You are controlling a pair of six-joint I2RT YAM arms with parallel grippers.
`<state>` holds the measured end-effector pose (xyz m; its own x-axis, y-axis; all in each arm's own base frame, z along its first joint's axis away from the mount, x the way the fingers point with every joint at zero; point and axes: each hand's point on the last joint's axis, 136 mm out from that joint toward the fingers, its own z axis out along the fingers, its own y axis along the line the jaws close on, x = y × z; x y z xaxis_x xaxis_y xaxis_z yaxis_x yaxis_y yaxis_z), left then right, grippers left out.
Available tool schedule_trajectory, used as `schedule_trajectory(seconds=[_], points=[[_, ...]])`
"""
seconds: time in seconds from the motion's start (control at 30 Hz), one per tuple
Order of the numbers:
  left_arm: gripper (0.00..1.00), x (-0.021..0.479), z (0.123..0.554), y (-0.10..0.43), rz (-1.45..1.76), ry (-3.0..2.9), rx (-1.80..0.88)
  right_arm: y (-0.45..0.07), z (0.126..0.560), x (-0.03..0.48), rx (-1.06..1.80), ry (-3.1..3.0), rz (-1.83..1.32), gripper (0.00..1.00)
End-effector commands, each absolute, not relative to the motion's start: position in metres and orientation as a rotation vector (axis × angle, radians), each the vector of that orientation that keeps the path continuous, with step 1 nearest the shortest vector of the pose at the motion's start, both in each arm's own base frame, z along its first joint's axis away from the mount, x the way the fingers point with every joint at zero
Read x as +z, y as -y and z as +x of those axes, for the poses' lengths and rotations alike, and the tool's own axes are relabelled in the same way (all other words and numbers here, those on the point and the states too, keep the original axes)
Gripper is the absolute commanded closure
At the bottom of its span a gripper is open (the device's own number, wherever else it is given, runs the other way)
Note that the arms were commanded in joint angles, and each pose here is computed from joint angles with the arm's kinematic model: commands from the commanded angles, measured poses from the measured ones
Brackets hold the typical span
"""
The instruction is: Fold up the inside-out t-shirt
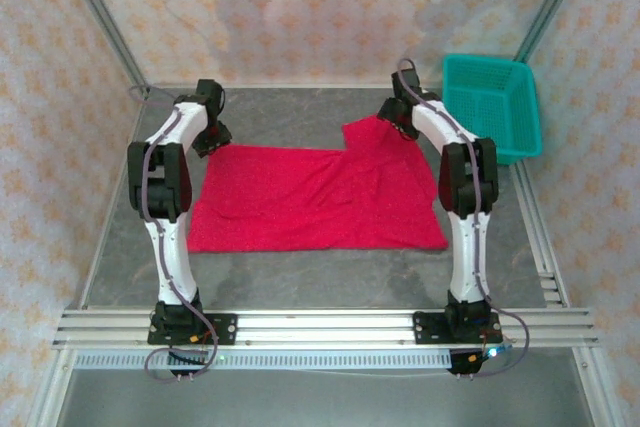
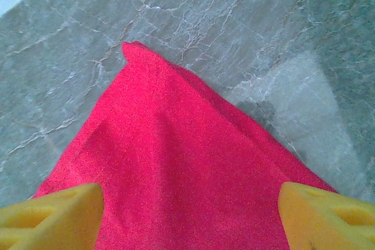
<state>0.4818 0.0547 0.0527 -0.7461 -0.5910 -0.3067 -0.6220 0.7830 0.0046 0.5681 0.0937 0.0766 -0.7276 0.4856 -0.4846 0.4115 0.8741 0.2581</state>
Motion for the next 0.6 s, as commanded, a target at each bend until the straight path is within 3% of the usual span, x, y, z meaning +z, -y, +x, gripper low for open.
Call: schedule_trajectory(seconds=[0.0,0.23,0.4,0.57], points=[[0.55,0.062,0.488,-0.063,-0.928,-2.678,0.183,-0.084,0.579,0.090,0.101,-2.464,0.628,0.22],[0.58,0.032,0.498,-0.060,-0.942,-2.719,0.178,-0.075,0.600,0.075,0.070,-2.461,0.622,0.22],[0.70,0.020,0.499,-0.061,-0.931,-2.751,0.192,-0.070,0.620,0.057,0.076,-2.469,0.641,0.22],[0.73,0.014,0.495,-0.059,-0.939,-2.766,0.184,-0.083,0.636,0.040,0.180,-2.471,0.663,0.22]])
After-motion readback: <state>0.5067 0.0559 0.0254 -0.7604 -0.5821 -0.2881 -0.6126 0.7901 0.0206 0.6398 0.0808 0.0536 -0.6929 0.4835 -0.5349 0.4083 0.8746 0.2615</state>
